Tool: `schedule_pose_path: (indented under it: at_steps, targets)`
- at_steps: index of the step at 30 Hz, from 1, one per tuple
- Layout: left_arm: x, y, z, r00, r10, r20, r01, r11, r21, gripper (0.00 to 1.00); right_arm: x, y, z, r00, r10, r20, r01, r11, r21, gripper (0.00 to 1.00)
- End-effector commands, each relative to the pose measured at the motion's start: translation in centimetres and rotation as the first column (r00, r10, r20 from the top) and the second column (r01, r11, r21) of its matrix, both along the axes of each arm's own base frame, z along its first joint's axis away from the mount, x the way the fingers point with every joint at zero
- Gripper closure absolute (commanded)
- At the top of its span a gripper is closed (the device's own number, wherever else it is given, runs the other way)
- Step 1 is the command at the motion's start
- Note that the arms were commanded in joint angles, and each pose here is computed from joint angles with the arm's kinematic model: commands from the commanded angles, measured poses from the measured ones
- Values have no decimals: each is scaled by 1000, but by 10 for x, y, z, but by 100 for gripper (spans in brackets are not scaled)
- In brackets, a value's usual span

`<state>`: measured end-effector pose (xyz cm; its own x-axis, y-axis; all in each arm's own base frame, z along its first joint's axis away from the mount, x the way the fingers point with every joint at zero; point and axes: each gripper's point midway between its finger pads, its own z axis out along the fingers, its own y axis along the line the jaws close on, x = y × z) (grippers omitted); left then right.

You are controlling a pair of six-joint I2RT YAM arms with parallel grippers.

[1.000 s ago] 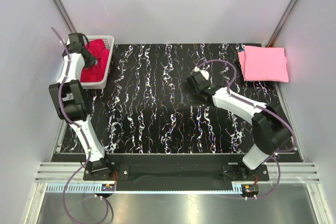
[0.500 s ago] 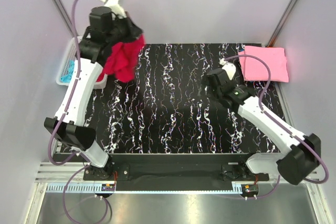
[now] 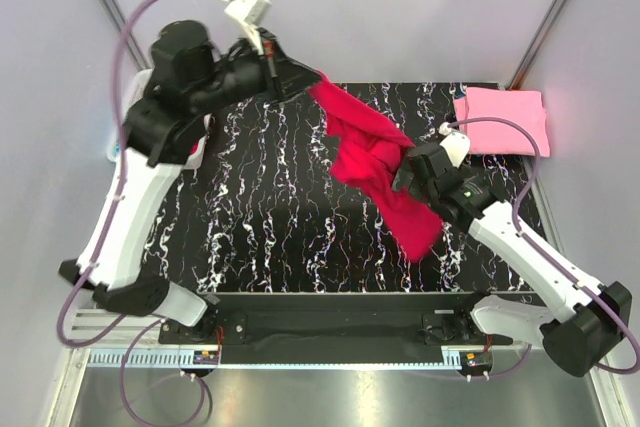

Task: Fold and stack the t-shirts
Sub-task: Move the tshirt to the center of the board

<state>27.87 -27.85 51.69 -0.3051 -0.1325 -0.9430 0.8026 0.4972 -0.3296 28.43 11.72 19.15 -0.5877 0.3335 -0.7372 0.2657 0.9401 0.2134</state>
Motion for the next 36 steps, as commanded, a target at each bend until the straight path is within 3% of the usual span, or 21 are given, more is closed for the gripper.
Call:
schedule_pose_path:
  at_steps: [1,2,3,5,6,10,13,19,24,27,30,33,35,36]
  targets:
    - [-14,61,61,945,275,177,-259,960,-108,96,0,-15,17,995,-71,68,71,997,6,0]
    - [-2,66,42,935,326,137,-318,945,-80,85,0,-15,16,996,-70,64,70,998,4,0]
    - [4,72,33,920,375,109,-369,926,-74,48,-1,-15,16,996,-67,63,67,998,2,0]
    - [18,82,-4,885,465,27,-465,885,-27,11,0,-13,13,997,-56,52,57,998,-2,0]
    - [24,87,-15,865,501,13,-501,865,-10,1,-1,-13,11,998,-54,45,54,999,-4,0]
    - [43,107,-60,775,631,-35,-627,774,85,1,0,-8,7,999,-32,24,32,999,-6,0]
    - [47,112,-84,747,663,-50,-652,744,146,1,1,-4,5,1000,-17,10,17,1000,-1,0]
    - [45,95,-152,758,624,-192,-567,775,281,1,-7,12,-16,996,54,-66,-51,998,43,0]
    - [46,105,-235,644,713,-278,-581,692,429,1,-13,17,-26,997,73,-35,-69,993,100,0]
    - [49,91,-267,647,685,-334,-517,717,467,2,-15,24,-35,992,108,-61,-101,988,113,0]
    - [58,76,-292,636,670,-383,-469,730,498,7,-16,33,-50,985,141,-102,-127,983,132,0]
    - [67,74,-313,608,692,-389,-460,707,537,18,-17,38,-67,976,151,-159,-131,983,129,0]
    - [73,87,-328,560,747,-357,-493,648,581,30,-17,39,-70,974,153,-167,-133,983,127,0]
    - [77,103,-340,502,791,-349,-526,600,603,34,-16,39,-70,975,152,-165,-132,983,127,0]
